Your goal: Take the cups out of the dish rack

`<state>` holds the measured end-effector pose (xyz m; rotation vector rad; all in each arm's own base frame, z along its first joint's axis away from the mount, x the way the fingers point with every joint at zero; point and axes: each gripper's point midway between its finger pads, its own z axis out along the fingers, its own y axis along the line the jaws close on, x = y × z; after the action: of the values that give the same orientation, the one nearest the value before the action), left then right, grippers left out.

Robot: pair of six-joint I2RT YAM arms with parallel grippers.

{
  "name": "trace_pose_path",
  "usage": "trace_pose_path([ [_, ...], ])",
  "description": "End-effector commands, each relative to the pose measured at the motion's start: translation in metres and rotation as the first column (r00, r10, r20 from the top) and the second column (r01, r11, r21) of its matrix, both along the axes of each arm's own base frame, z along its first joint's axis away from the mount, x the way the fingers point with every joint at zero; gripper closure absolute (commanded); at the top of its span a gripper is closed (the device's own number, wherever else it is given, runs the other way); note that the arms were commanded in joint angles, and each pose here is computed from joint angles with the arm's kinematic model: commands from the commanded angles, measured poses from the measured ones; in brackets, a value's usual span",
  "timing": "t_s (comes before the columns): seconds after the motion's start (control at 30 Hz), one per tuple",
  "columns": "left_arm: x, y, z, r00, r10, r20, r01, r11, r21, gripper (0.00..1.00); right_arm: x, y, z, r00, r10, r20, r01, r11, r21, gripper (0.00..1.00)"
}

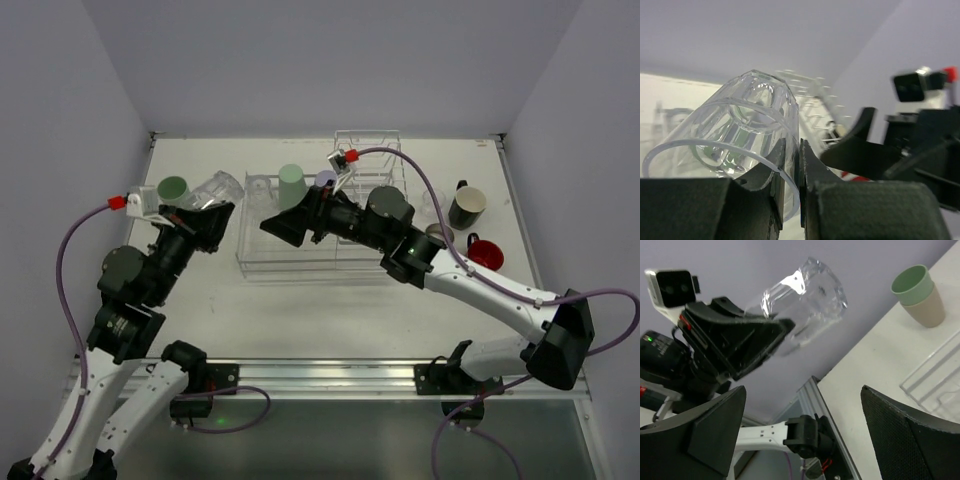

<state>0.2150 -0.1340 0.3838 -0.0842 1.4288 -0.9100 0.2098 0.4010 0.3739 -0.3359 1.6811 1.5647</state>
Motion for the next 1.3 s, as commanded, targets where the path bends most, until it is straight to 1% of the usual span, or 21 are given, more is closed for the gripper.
trace_pose_path([
  [0.0, 0.033, 0.044, -0.025, 0.952, 0.287, -0.105, -0.254, 0.934, 0.251, 1.0, 0.008, -0.017, -0.004, 0.994, -0.095, 0.056, 0.098, 0.994, -0.054, 0.01],
  [0.03, 0.035, 0.047, -0.032, 0.942, 0.31, -0.127, -0.263, 0.92, 0.291, 1.0, 0.011, -0.02, -0.016, 0.992, -0.119, 0.048, 0.123, 0.989, -0.087, 0.01],
  [0.1, 0.045, 0.056, -0.035, 0.918, 0.369, -0.147, -0.299, 0.885, 0.358, 1.0, 0.011, -0.025, -0.022, 0.989, -0.132, 0.067, 0.139, 0.984, -0.11, 0.01],
  [0.13, 0.045, 0.06, -0.047, 0.901, 0.392, -0.185, -0.294, 0.866, 0.404, 1.0, 0.012, -0.028, -0.03, 0.988, -0.138, 0.068, 0.146, 0.981, -0.131, 0.01],
  [0.17, 0.048, 0.067, -0.052, 0.877, 0.437, -0.2, -0.322, 0.843, 0.432, 1.0, 0.012, -0.03, -0.031, 0.986, -0.143, 0.087, 0.154, 0.978, -0.142, 0.01],
  [0.27, 0.054, 0.078, -0.074, 0.824, 0.51, -0.247, -0.337, 0.792, 0.51, 1.0, 0.008, -0.037, -0.034, 0.984, -0.135, 0.118, 0.154, 0.973, -0.17, 0.01],
  [0.47, 0.057, 0.093, -0.133, 0.729, 0.601, -0.328, -0.294, 0.708, 0.643, 1.0, -0.001, -0.05, -0.036, 0.978, -0.109, 0.181, 0.148, 0.964, -0.22, 0.01],
  [0.53, 0.06, 0.097, -0.15, 0.696, 0.624, -0.355, -0.277, 0.69, 0.668, 1.0, -0.005, -0.053, -0.038, 0.977, -0.096, 0.192, 0.14, 0.962, -0.232, 0.01],
  [0.6, 0.063, 0.096, -0.17, 0.676, 0.625, -0.391, -0.244, 0.69, 0.682, 1.0, -0.009, -0.053, -0.039, 0.975, -0.067, 0.213, 0.12, 0.962, -0.246, 0.01],
  [0.63, 0.067, 0.095, -0.175, 0.675, 0.616, -0.407, -0.235, 0.702, 0.672, 1.0, -0.013, -0.054, -0.04, 0.972, -0.044, 0.23, 0.105, 0.96, -0.26, 0.01],
  [0.7, 0.072, 0.095, -0.193, 0.654, 0.611, -0.446, -0.198, 0.707, 0.679, 1.0, -0.018, -0.052, -0.041, 0.971, -0.005, 0.239, 0.073, 0.958, -0.278, 0.01],
  [0.73, 0.076, 0.094, -0.198, 0.655, 0.594, -0.467, -0.187, 0.726, 0.662, 1.0, -0.021, -0.053, -0.045, 0.973, 0.016, 0.228, 0.057, 0.949, -0.31, 0.01],
  [0.77, 0.078, 0.094, -0.212, 0.635, 0.593, -0.494, -0.161, 0.727, 0.667, 1.0, -0.021, -0.054, -0.047, 0.973, 0.019, 0.23, 0.056, 0.947, -0.317, 0.01],
  [0.83, 0.085, 0.095, -0.224, 0.621, 0.578, -0.53, -0.145, 0.748, 0.647, 1.0, -0.024, -0.055, -0.048, 0.972, 0.023, 0.234, 0.054, 0.946, -0.318, 0.01],
  [0.87, 0.087, 0.097, -0.236, 0.6, 0.582, -0.549, -0.125, 0.746, 0.654, 1.0, -0.025, -0.057, -0.047, 0.971, 0.021, 0.236, 0.055, 0.948, -0.313, 0.01],
  [0.93, 0.093, 0.104, -0.246, 0.578, 0.585, -0.57, -0.124, 0.753, 0.647, 1.0, -0.028, -0.058, -0.047, 0.972, 0.016, 0.234, 0.056, 0.953, -0.299, 0.01],
  [1.0, 0.098, 0.112, -0.26, 0.54, 0.591, -0.599, -0.11, 0.756, 0.646, 1.0, -0.031, -0.057, -0.047, 0.972, 0.022, 0.234, 0.048, 0.957, -0.287, 0.01],
  [1.03, 0.1, 0.111, -0.264, 0.537, 0.579, -0.613, -0.098, 0.765, 0.637, 1.0, -0.032, -0.056, -0.048, 0.972, 0.028, 0.232, 0.041, 0.957, -0.288, 0.01],
  [1.13, 0.106, 0.116, -0.278, 0.506, 0.578, -0.64, -0.075, 0.769, 0.635, 1.0, -0.035, -0.053, -0.051, 0.973, 0.043, 0.227, 0.028, 0.954, -0.299, 0.01],
  [1.23, 0.109, 0.12, -0.301, 0.454, 0.582, -0.674, -0.022, 0.764, 0.645, 1.0, -0.037, -0.051, -0.052, 0.972, 0.051, 0.228, 0.021, 0.953, -0.302, 0.01],
  [1.27, 0.11, 0.123, -0.304, 0.446, 0.588, -0.675, -0.014, 0.759, 0.651, 1.0, -0.037, -0.051, -0.052, 0.973, 0.047, 0.228, 0.025, 0.953, -0.302, 0.01],
])
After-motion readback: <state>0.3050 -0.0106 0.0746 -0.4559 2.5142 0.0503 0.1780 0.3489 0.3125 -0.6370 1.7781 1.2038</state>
